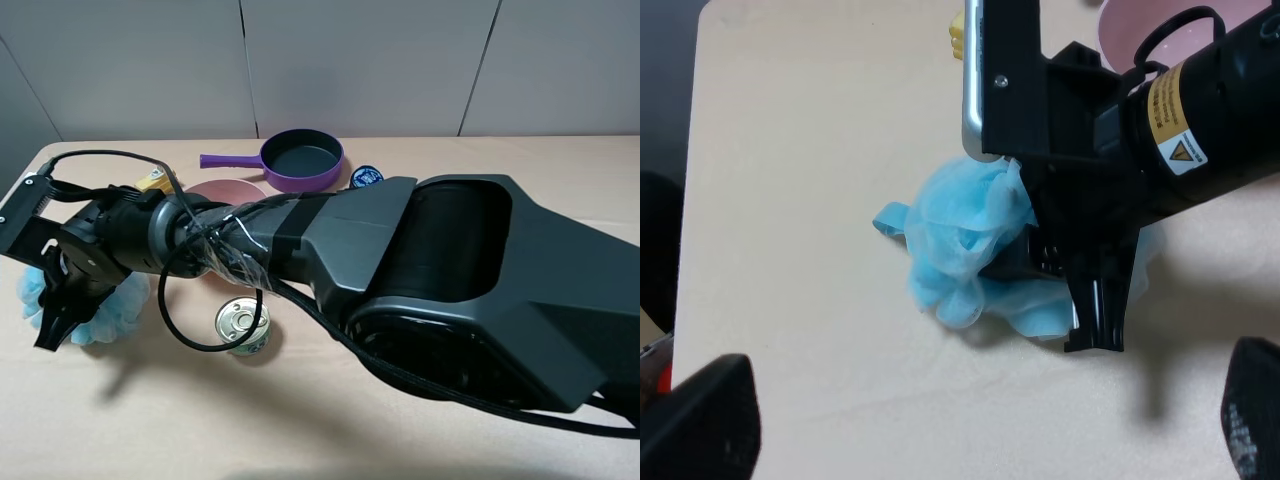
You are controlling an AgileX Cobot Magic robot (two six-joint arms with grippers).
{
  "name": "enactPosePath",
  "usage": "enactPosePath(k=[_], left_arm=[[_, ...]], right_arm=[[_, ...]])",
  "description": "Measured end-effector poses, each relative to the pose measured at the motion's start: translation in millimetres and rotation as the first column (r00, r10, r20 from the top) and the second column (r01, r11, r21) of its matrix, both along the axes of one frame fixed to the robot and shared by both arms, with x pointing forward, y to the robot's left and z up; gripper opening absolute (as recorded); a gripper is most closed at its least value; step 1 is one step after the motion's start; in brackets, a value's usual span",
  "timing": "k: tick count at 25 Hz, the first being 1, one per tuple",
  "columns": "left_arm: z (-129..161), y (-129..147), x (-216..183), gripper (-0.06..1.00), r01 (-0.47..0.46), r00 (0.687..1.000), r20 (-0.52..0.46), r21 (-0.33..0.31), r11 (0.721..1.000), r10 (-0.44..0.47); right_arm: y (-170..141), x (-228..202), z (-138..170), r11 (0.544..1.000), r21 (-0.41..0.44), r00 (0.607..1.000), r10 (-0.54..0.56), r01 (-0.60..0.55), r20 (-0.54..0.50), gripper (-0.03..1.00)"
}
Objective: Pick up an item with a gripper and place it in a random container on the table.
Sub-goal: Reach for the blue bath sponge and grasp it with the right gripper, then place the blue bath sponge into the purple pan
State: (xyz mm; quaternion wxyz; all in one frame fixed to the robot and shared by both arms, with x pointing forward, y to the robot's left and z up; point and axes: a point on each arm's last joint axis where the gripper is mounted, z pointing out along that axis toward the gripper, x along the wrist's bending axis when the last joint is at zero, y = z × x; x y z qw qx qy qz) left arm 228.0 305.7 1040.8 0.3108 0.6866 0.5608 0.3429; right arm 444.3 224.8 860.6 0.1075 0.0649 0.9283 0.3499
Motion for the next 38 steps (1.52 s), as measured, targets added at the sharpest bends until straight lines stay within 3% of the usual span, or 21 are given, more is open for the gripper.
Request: enactPosePath(k=[13,23,38], left_arm=[[0,0,0,0.93,0.000,1.000,0.000,0.000,1.000,0.000],[0,0,0,0.93,0.000,1.000,0.000,0.000,1.000,0.000],[0,0,0,0.93,0.000,1.000,0.000,0.000,1.000,0.000]], right_arm=[[-4,3,15,1.000,-0.027,1.000,-0.011,0.011,-0.022,0.30],[-16,4,61,0.998,-0.063,0.999,-0.014,0.011,-0.042,0.29],[-63,67,115,0.997,-0.064,0.997,-0.057,0.053,-0.054,0.28]])
